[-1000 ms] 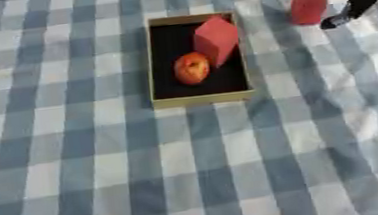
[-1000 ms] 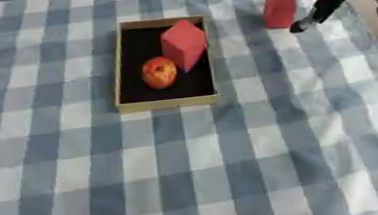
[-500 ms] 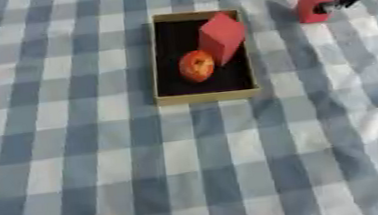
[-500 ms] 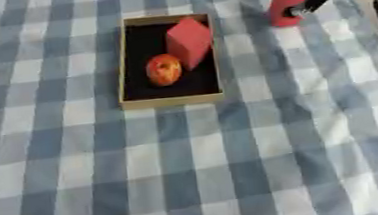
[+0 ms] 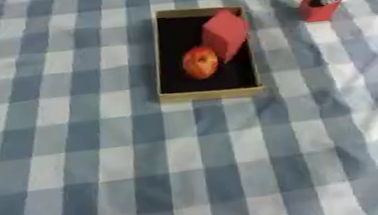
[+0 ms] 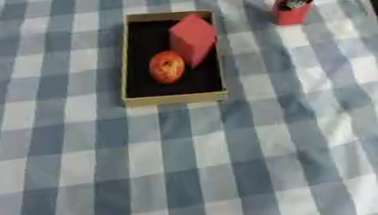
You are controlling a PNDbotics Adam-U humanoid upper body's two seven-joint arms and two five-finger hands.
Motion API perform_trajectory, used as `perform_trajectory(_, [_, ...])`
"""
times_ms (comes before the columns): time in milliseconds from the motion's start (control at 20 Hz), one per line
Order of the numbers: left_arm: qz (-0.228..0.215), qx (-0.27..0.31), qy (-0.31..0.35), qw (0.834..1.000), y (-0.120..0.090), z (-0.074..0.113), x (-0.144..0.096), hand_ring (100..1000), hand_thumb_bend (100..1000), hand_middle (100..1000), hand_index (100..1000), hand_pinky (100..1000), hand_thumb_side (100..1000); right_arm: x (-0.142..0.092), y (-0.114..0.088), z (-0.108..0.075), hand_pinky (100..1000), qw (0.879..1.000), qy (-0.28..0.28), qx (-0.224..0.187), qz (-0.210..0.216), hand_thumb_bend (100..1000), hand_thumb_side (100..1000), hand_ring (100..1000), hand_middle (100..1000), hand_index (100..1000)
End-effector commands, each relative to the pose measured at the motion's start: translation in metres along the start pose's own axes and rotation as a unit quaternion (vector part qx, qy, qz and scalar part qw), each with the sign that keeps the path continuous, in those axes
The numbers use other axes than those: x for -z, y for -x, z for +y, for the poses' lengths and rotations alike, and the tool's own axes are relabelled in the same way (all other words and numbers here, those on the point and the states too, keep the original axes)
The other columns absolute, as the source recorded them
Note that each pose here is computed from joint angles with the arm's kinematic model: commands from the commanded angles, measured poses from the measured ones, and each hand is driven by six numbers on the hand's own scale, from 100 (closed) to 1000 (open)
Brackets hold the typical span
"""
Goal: Pick up objects on the table and place them in the box.
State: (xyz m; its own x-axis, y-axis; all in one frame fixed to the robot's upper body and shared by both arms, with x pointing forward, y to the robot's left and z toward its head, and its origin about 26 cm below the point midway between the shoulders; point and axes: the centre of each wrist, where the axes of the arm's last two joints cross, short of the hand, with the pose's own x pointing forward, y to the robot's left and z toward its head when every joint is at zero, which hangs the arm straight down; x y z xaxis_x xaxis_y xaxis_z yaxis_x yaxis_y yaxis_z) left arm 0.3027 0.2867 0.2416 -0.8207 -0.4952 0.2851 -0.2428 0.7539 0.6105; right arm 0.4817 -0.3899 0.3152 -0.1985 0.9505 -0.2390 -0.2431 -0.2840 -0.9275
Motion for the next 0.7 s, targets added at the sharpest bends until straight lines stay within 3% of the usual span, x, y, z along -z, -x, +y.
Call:
perform_trajectory(50, [-0.01, 0.015, 0.009, 1.0, -0.0035, 0.0069, 0.0026, 798, 100, 677, 638, 728, 526, -0.0111, 0.0118, -0.0136, 923, 1.0, 0.013, -0.004, 0.016, 423, 655, 999, 923, 1000])
perform_trajectory(700, [-0.005, 0.013, 0.012, 1.0, -0.0029, 0.0047, 0.0001, 798, 100, 678, 636, 728, 522, -0.0107, 0.0152, -0.0101, 897, 1.0, 0.01, 0.004, 0.023, 388, 590, 990, 909, 1000])
